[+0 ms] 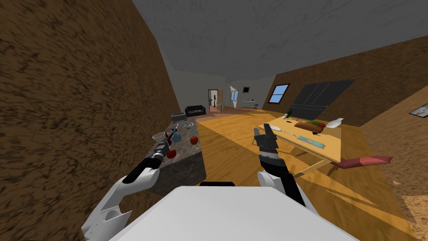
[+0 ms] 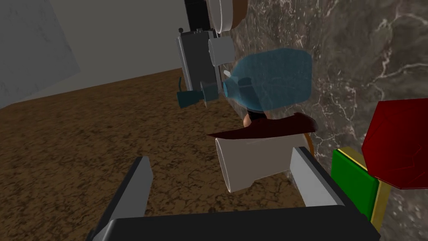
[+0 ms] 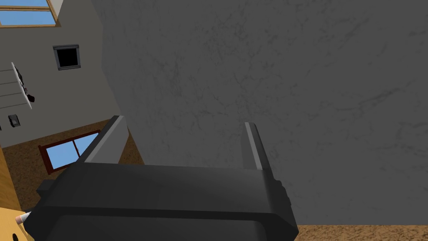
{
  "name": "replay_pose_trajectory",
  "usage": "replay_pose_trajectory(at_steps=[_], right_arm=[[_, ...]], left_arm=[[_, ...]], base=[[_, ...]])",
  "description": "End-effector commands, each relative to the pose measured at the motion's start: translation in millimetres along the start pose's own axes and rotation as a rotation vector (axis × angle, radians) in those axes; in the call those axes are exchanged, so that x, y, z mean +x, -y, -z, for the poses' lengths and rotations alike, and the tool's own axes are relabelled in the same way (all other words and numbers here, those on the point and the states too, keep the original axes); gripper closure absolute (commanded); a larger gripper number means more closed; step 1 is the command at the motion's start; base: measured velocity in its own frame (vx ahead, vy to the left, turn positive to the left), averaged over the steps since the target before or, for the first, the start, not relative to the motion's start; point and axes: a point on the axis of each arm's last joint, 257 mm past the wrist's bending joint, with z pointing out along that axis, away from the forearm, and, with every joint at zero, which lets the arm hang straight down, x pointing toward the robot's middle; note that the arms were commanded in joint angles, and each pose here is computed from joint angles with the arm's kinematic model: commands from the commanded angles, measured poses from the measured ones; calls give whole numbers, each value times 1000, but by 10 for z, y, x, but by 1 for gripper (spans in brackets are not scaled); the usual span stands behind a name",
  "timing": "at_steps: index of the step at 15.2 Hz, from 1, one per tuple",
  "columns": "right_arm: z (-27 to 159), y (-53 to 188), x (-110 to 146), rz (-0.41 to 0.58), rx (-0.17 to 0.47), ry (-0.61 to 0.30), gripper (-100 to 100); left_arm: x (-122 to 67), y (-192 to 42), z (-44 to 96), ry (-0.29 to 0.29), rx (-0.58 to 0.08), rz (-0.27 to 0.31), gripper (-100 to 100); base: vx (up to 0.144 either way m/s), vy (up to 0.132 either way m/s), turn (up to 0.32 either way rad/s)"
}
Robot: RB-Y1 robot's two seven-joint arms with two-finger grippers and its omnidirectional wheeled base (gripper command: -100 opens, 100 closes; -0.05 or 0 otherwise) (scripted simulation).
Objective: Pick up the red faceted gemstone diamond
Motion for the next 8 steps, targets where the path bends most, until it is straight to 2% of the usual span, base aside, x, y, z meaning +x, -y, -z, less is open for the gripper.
replay_pose_trajectory(at_steps=[1,2,3,5,6,8], right_arm=[[0,0,0,0,0,0,0],[0,0,0,0,0,0,0],[0,0,0,0,0,0,0],[0,0,0,0,0,0,0],[0,0,0,0,0,0,0],[0,0,0,0,0,0,0]], left_arm=[[-124,-85,-4,21,-43,15,-100],[-130,-138,-1,24,-64,15,-100],[-229,-168,-3,40,-82,29,-100],[-237,-237,4,44,-109,29,-100],[-335,-289,9,61,-135,44,-100],[-341,-337,16,64,-154,45,-100]], base=[[30,-37,-28],[33,-39,-36],[40,-55,-50],[33,-42,-17],[33,-36,-32],[27,-35,-19]])
